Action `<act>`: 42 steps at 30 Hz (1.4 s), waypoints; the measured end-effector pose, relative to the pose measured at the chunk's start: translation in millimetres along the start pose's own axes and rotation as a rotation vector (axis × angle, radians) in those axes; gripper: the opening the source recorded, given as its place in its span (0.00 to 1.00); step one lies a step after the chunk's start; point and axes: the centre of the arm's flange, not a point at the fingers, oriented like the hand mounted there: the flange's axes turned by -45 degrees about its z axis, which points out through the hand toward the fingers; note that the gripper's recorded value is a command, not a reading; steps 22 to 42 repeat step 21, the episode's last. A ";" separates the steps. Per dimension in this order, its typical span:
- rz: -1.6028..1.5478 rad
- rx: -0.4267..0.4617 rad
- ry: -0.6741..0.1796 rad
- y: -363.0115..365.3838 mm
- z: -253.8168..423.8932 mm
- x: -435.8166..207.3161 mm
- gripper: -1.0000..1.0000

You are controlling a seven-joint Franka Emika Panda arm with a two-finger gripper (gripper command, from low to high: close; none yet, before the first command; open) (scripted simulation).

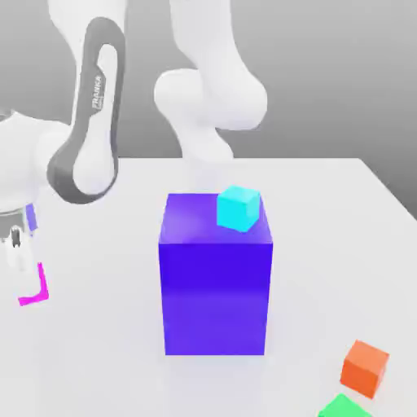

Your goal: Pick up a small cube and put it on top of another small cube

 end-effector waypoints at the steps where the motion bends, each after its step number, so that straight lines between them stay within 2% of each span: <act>1: -0.085 -0.002 -0.001 -33.3 -2.0 -3.8 0.00; 7: -0.499 -0.008 0.000 -193.4 -15.1 -62.6 0.00; 12: -0.785 -0.003 0.009 -291.4 -28.4 -142.9 0.00; 15: -0.950 0.001 0.016 -344.6 -14.5 -195.5 0.00; 16: -1.005 0.001 0.018 -361.9 0.8 -213.4 1.00; 42: -1.005 0.001 0.018 -361.9 0.8 -213.4 1.00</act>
